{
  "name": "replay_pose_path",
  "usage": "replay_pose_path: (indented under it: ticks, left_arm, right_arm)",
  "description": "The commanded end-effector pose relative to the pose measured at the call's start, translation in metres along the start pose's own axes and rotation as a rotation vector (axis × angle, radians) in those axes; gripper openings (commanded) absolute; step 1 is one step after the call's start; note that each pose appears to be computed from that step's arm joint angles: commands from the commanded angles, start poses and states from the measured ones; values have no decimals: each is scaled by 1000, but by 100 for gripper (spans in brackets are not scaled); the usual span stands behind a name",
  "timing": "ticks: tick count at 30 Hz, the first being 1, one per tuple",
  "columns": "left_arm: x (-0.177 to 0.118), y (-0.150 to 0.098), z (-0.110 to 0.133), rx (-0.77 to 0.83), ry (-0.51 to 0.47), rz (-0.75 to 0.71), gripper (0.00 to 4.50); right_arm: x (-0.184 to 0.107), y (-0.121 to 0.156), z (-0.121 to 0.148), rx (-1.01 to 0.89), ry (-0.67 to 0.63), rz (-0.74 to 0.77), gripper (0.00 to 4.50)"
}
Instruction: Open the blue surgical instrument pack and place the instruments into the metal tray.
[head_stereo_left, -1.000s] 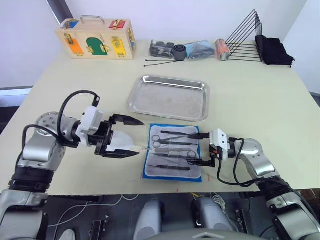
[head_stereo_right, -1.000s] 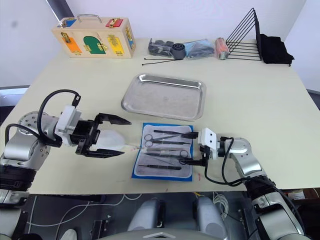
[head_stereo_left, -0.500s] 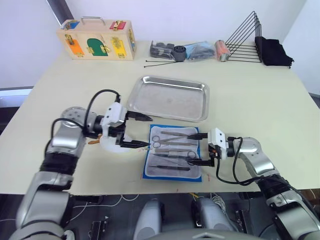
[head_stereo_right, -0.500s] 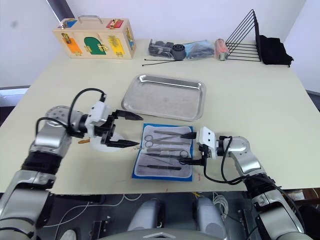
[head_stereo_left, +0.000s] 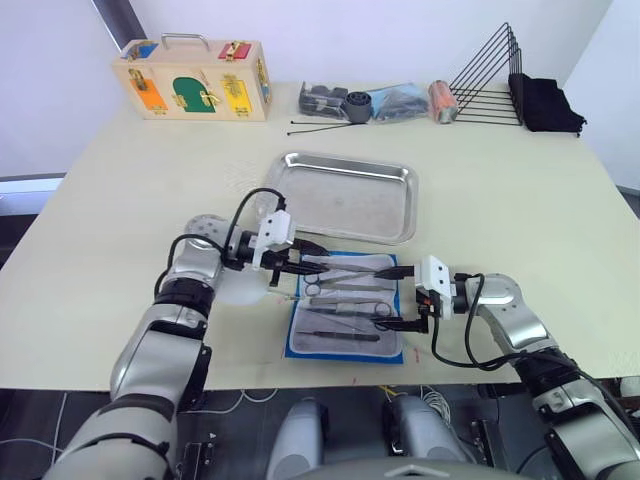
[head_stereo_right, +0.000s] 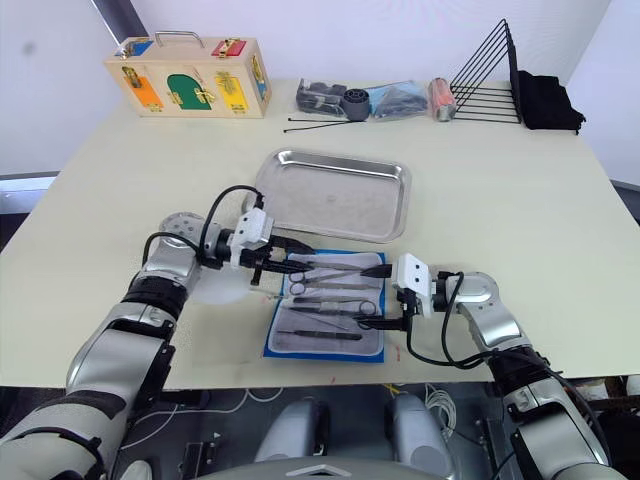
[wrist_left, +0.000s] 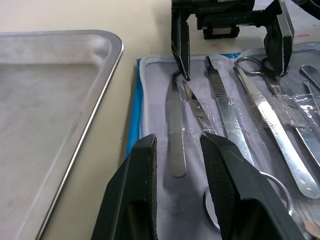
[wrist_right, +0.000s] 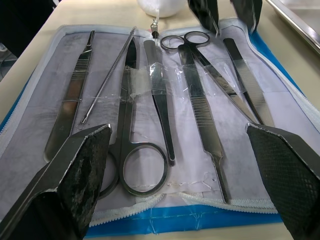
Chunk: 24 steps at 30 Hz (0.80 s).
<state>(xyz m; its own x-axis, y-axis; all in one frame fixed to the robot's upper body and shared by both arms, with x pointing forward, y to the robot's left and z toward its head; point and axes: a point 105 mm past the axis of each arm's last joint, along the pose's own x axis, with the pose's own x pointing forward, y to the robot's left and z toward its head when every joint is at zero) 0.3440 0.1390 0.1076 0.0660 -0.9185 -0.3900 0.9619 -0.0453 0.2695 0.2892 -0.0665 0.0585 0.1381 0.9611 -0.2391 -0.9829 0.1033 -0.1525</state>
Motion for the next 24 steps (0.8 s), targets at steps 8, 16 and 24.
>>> replay_pose_path:
  ticks: [8, 16, 24]
  left_arm:
    - [2, -4, -21, -38, 116, -49, 150]
    - [9, -6, -25, -79, 108, -62, 62]
    - [4, -3, -19, -79, 75, -54, 6]
  right_arm:
    - [-2, 15, -38, 101, 119, -16, 450]
    - [-4, 19, -40, 95, 129, 3, 450]
    - [-3, 24, -46, 107, 154, 21, 450]
